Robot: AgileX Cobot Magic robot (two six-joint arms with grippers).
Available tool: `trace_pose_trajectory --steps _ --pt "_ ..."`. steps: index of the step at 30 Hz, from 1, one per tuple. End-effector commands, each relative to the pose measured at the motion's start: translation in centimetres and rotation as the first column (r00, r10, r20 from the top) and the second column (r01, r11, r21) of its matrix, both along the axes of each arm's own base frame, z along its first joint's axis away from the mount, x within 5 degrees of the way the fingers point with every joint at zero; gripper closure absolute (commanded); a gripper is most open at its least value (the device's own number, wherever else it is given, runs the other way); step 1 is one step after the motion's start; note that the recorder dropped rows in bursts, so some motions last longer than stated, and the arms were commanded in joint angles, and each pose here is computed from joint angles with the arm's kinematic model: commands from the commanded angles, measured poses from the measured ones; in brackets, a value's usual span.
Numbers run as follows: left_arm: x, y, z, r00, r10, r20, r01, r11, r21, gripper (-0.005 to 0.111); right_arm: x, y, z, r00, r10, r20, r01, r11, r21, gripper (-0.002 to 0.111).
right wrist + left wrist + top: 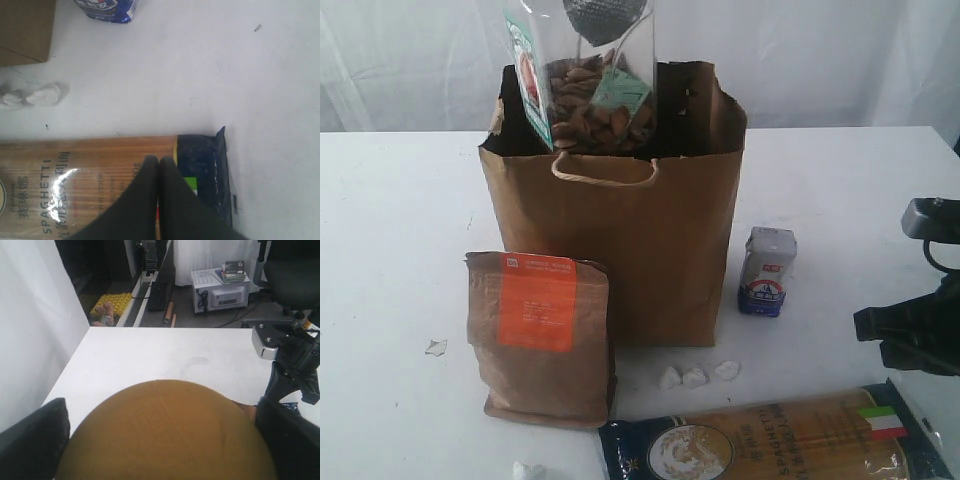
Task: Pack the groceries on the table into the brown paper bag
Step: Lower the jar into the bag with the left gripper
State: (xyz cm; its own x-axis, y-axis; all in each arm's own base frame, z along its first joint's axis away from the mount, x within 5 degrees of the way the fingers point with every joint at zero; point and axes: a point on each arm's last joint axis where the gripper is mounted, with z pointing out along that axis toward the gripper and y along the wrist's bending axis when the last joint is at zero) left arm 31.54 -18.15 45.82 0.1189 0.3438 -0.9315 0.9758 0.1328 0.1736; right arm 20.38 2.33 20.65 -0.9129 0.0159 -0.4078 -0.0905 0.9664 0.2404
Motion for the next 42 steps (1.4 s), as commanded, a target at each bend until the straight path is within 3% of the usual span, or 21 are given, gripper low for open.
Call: trace_pose_trajectory --steps 1,6,22,34,37,42 --pt "-0.3 -0.4 -0.5 0.998 -0.057 -0.023 0.054 0.989 -0.136 0.107 -0.1 -0.2 0.0 1.000 -0.011 0.004 0.011 1.000 0.003 0.108" --pt "0.1 -0.6 -1.4 0.998 -0.054 -0.020 0.049 0.978 -0.204 0.107 -0.2 -0.1 0.0 1.000 -0.009 -0.001 0.009 1.000 0.004 0.108" --pt "0.7 0.0 -4.0 1.000 -0.002 0.005 0.002 0.998 0.058 0.107 -0.4 0.0 -0.1 1.000 0.002 -0.028 -0.002 1.000 0.012 0.108" --pt "1.7 -0.2 -5.8 0.999 -0.019 -0.045 0.024 0.994 0.102 0.106 -0.5 0.0 -0.1 0.999 0.008 -0.043 -0.007 1.000 0.017 0.108" --pt "2.1 -0.4 -6.6 0.997 -0.034 -0.076 0.042 0.993 0.113 0.097 -0.6 0.1 -0.1 0.998 0.012 -0.054 -0.011 1.000 0.020 0.108" --pt "2.9 -0.7 -7.9 0.991 -0.023 -0.133 0.039 0.992 0.118 0.071 -0.6 0.1 -0.1 0.998 0.012 -0.054 -0.011 1.000 0.020 0.108"
